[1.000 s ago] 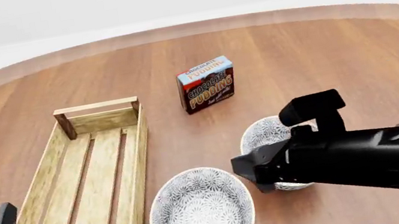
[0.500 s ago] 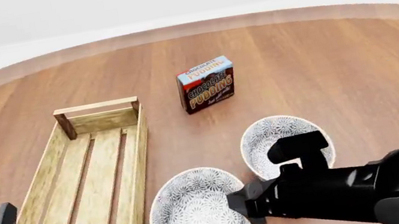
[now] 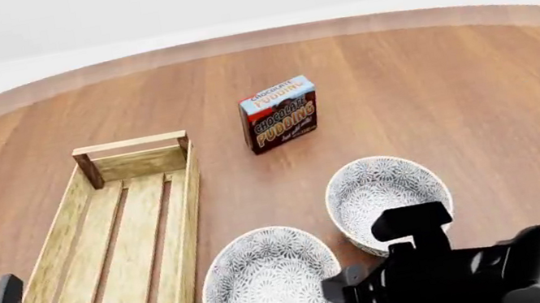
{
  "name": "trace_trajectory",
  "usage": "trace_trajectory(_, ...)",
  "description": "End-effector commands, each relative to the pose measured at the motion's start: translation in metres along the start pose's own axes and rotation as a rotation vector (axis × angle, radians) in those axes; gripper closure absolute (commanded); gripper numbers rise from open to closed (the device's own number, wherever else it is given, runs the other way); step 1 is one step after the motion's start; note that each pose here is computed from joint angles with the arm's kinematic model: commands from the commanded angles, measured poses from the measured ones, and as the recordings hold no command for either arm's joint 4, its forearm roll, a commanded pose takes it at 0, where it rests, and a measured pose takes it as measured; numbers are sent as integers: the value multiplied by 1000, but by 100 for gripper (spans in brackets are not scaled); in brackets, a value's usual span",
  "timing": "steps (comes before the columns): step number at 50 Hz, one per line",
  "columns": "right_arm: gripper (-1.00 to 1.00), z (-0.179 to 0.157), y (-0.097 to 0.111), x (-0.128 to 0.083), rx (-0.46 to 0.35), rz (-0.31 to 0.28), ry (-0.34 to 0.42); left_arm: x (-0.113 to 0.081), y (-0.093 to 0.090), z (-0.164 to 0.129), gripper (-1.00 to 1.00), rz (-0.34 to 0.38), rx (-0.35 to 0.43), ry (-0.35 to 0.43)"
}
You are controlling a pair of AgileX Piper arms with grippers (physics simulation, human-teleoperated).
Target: Stack the left bowl on the right bowl and place them in the tray.
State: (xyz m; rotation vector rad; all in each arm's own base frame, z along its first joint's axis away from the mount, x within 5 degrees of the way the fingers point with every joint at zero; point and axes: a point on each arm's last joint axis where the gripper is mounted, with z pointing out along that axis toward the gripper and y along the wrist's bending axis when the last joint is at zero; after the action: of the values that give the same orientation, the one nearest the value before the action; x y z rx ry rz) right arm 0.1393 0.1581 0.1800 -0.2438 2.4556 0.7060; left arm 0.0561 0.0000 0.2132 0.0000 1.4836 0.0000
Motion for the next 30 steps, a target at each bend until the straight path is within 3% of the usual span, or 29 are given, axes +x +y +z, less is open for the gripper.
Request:
trace_trajectory(1, -100, 11, 5, 1, -12, 4, 9, 0, 0, 0, -100, 0, 0, 0)
trace_trajectory(15, -100, 25, 10, 5, -24, 6, 25, 0, 0, 0, -100, 0, 0, 0)
trace_trajectory(30, -100, 27, 2, 12, -15, 30, 27, 0, 0, 0, -100, 0, 0, 0)
